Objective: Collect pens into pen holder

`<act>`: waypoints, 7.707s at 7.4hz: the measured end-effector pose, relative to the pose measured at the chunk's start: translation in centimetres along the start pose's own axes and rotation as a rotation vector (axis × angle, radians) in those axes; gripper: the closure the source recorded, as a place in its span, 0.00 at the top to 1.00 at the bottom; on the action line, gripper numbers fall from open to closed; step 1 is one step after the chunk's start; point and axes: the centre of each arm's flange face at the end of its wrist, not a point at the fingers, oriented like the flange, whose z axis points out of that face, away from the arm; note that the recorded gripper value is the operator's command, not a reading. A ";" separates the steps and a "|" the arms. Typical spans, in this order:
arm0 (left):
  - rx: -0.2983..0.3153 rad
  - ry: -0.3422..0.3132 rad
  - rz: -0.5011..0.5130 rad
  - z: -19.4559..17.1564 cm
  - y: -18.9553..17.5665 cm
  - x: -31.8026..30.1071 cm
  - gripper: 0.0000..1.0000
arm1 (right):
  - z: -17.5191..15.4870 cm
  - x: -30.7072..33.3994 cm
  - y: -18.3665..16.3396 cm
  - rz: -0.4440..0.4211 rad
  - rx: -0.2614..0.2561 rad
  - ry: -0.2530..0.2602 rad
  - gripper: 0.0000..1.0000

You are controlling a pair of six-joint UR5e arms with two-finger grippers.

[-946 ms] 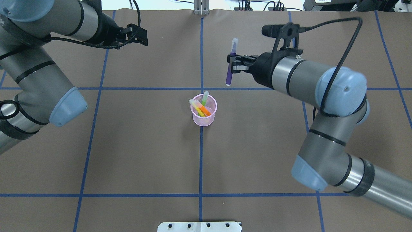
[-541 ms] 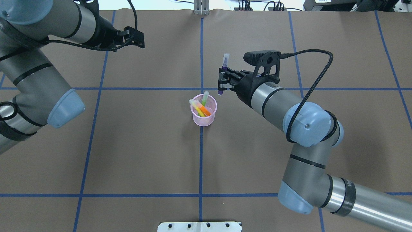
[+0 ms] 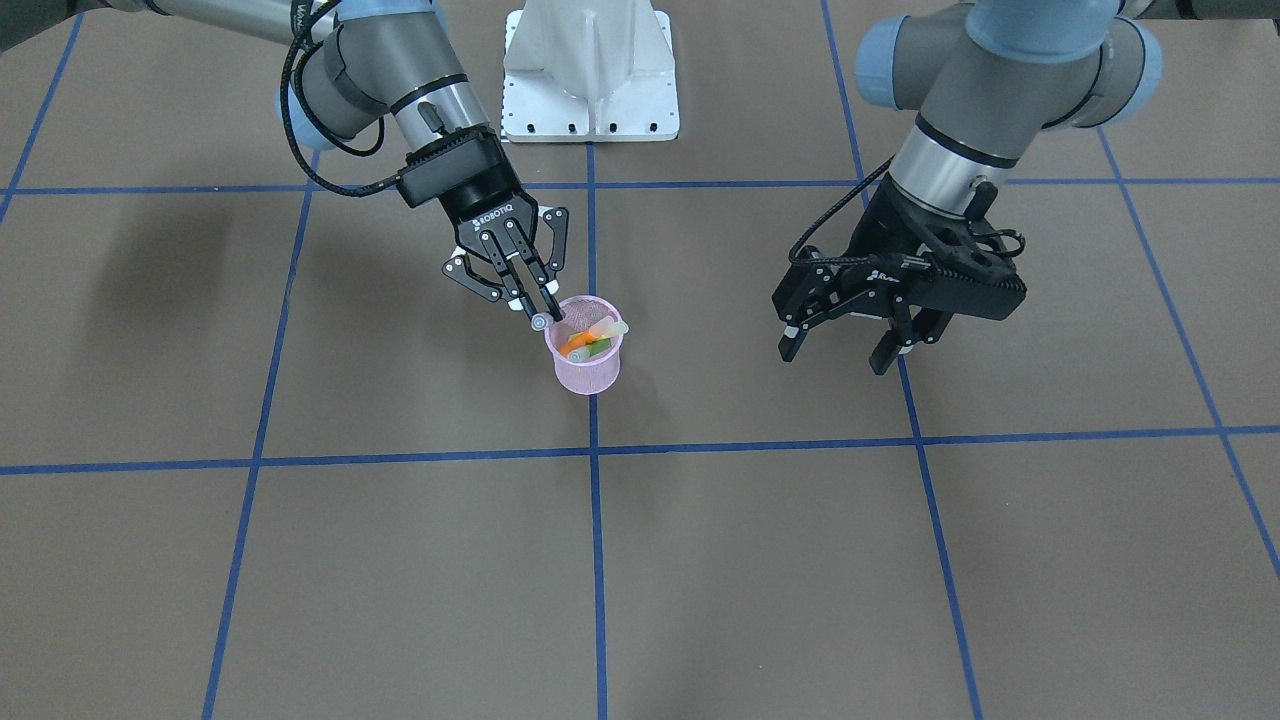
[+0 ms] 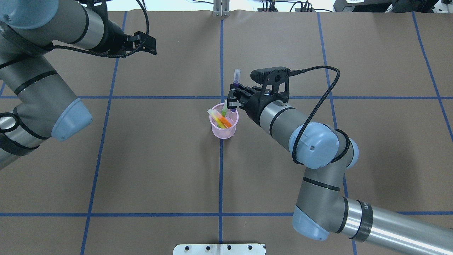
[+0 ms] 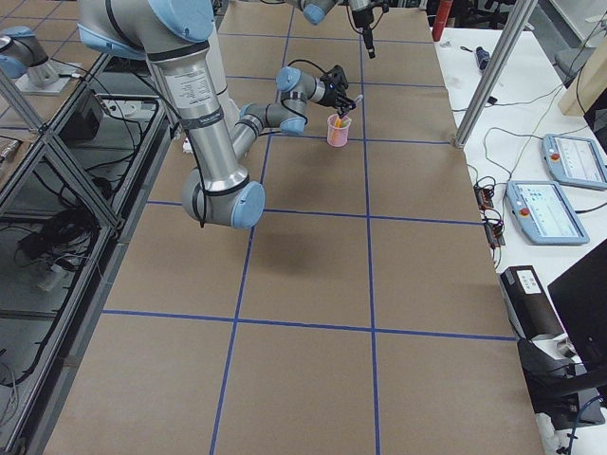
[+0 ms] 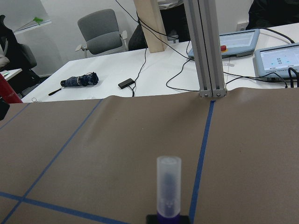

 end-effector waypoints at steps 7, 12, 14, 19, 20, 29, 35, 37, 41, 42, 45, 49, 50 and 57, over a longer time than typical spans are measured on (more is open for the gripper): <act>-0.009 -0.009 -0.002 0.8 0.2 -0.3 0.99 | 1.5 -0.4 4.4 -0.020 -0.016 0.021 0.97; -0.006 -0.008 0.000 0.4 -0.1 -0.3 0.99 | 0.1 -1.8 2.5 0.014 -0.017 -0.031 0.99; -0.036 -0.026 0.023 -1.2 -1.4 -1.3 1.00 | -1.6 -1.0 -1.8 0.014 -0.152 -0.033 0.99; -0.205 -0.231 0.261 -6.0 -3.3 -10.7 1.00 | -6.2 15.7 -13.4 0.185 -0.574 0.179 1.00; -0.221 -0.254 0.256 -6.0 -2.8 -13.2 1.00 | -6.1 19.2 -12.4 0.222 -0.600 0.235 1.00; -0.325 -0.370 0.233 -8.9 -0.1 -37.8 1.00 | -13.8 51.9 -14.5 0.104 -0.704 0.441 1.00; -0.382 -0.317 0.214 -14.7 2.0 -53.0 1.00 | -25.5 65.1 -10.3 0.262 -0.751 0.386 1.00; -0.384 -0.316 0.206 -14.7 2.1 -53.3 1.00 | -26.9 64.7 -9.7 0.302 -0.769 0.405 1.00; -0.392 -0.320 0.149 -14.9 3.9 -54.4 1.00 | -28.1 61.5 -10.9 0.373 -0.819 0.436 1.00; -0.397 -0.322 0.137 -15.1 4.6 -55.1 1.00 | -28.2 61.6 -10.6 0.377 -0.823 0.434 1.00; -0.403 -0.326 0.123 -15.2 5.3 -55.8 1.00 | -29.4 62.4 -9.5 0.332 -0.842 0.407 1.00; -0.401 -0.327 0.122 -15.3 5.2 -55.7 1.00 | -29.9 62.6 -9.0 0.325 -0.844 0.379 1.00; -0.401 -0.327 0.121 -15.4 5.3 -55.8 1.00 | -29.9 62.5 -9.0 0.324 -0.843 0.377 1.00; -0.398 -0.249 0.088 -15.4 5.9 -55.2 1.00 | -30.0 61.7 -9.8 0.306 -0.825 0.370 1.00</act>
